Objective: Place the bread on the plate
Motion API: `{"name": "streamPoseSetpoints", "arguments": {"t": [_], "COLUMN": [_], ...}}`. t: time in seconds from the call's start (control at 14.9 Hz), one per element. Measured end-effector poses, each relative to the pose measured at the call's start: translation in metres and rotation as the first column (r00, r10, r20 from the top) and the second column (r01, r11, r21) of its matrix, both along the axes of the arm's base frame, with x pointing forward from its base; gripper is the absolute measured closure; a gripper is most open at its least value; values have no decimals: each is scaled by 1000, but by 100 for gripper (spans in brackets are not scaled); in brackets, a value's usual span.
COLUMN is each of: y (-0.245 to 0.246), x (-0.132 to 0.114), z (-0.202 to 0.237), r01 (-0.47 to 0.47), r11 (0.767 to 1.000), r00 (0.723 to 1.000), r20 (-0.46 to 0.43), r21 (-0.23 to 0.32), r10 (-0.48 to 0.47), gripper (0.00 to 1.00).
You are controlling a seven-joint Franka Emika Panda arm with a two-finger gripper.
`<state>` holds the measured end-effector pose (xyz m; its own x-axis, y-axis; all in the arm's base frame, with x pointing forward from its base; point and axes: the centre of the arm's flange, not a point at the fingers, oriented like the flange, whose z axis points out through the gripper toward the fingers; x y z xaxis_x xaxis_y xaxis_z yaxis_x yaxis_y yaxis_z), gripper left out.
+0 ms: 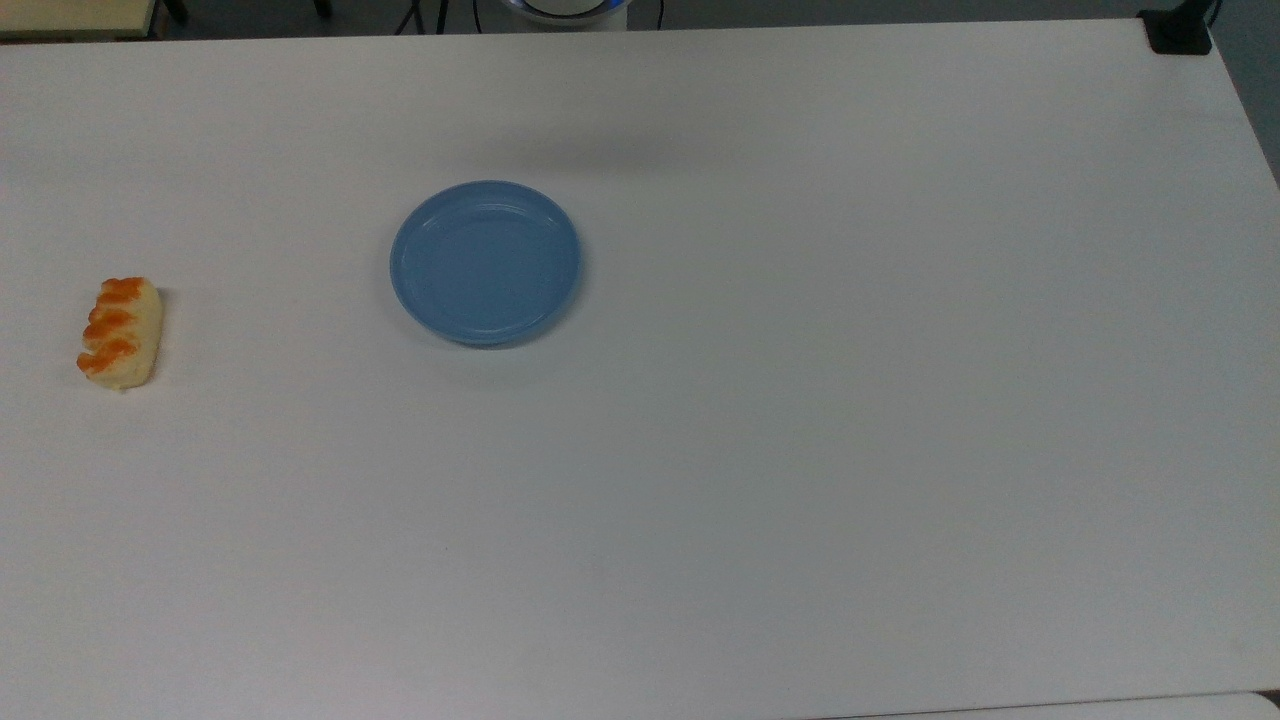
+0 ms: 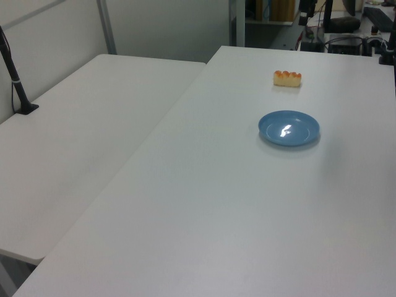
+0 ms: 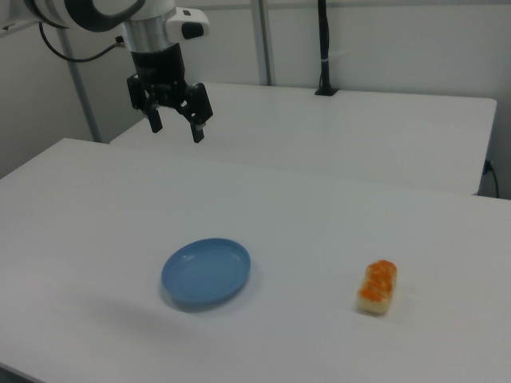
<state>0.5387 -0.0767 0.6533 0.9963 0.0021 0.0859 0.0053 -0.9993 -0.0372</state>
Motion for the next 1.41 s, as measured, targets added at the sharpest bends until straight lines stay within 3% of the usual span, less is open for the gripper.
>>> {"name": "streamPoseSetpoints", "arguments": {"t": [1.41], "y": [-2], "x": [0], "z": [-4], "r01": [4], "r11": [1000], "r00": [1000], "r20": [-7], "r21": [1], "r10": [-3], "gripper": [0]}}
